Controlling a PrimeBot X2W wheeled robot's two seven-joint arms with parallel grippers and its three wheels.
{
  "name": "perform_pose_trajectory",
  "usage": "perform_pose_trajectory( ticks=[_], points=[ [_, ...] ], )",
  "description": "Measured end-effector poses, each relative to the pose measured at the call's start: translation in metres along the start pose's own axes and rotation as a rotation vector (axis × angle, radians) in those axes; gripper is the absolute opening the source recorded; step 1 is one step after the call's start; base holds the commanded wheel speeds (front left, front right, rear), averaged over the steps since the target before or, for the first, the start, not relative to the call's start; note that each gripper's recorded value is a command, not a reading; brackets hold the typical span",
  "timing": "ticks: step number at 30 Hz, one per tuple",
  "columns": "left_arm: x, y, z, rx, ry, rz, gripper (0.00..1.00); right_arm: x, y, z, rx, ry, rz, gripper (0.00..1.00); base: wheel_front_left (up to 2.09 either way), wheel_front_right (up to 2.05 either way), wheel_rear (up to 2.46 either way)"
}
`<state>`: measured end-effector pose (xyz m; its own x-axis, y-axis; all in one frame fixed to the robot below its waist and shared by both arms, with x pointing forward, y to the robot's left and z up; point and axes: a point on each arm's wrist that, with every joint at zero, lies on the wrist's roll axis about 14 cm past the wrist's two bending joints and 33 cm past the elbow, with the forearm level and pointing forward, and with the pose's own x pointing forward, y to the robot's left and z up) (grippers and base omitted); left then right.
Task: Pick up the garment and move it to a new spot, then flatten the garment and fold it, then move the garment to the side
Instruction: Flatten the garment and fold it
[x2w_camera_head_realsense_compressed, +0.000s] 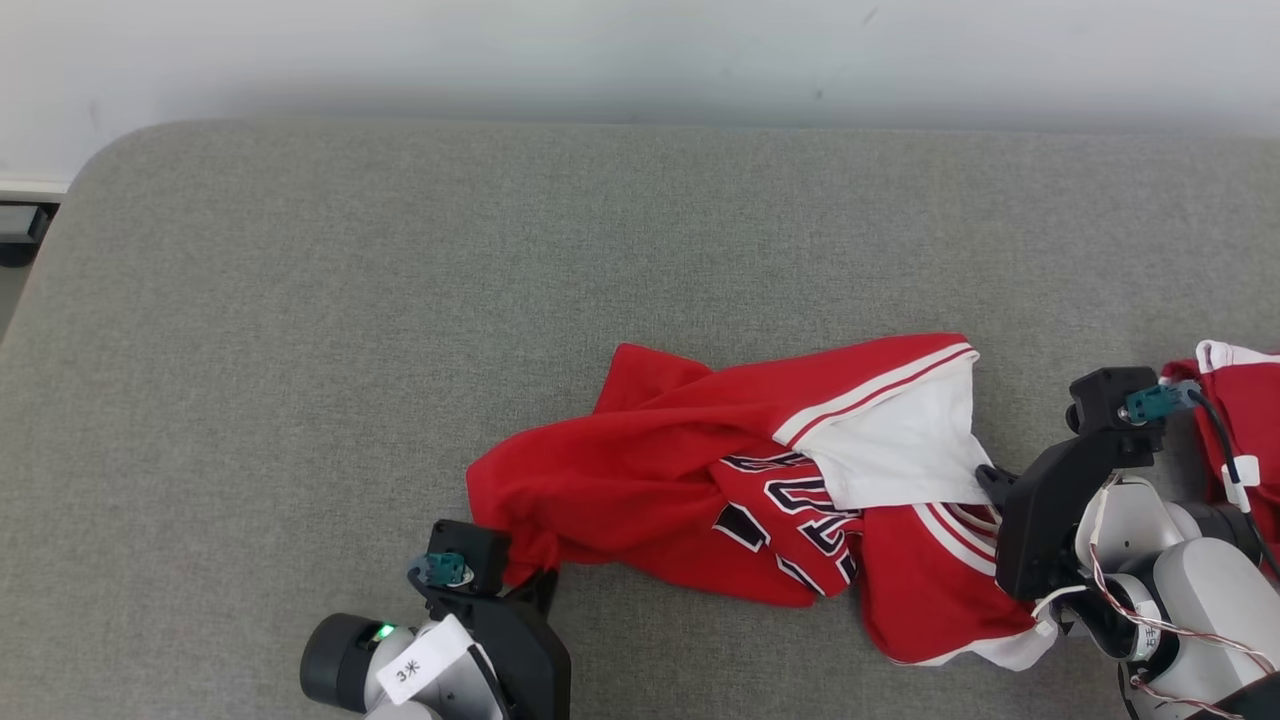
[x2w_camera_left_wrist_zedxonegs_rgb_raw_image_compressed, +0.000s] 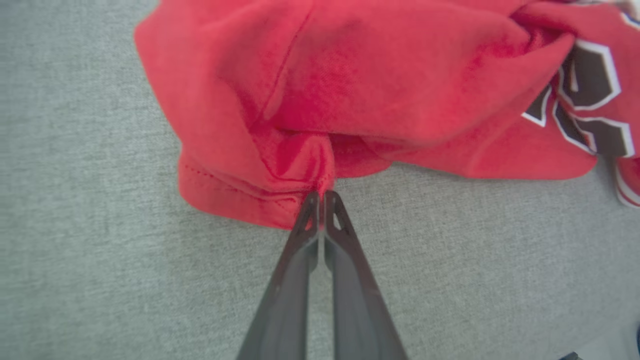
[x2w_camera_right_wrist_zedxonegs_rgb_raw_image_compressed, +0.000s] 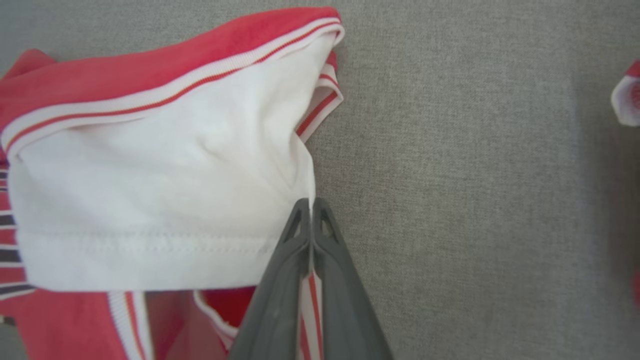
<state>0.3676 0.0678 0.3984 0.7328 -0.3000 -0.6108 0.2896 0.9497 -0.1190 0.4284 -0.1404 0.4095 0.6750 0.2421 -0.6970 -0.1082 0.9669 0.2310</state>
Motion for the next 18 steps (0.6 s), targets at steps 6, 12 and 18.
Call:
perform_pose_trajectory(
  ticks=[6,12,18],
  points=[
    [-0.005,0.002,0.019,-0.008,-0.082,0.007,0.0,-0.007,0.0,0.014,0.025,-0.064,0.006,0.0,0.0,0.0,0.0],
    [-0.027,0.012,0.074,-0.023,-0.313,0.035,0.0,-0.027,0.01,0.056,0.1,-0.254,0.057,0.0,0.0,0.0,0.0],
    [-0.064,0.016,0.135,-0.018,-0.589,0.049,0.0,-0.062,0.019,0.105,0.145,-0.484,0.106,0.0,0.0,0.0,0.0]
  ],
)
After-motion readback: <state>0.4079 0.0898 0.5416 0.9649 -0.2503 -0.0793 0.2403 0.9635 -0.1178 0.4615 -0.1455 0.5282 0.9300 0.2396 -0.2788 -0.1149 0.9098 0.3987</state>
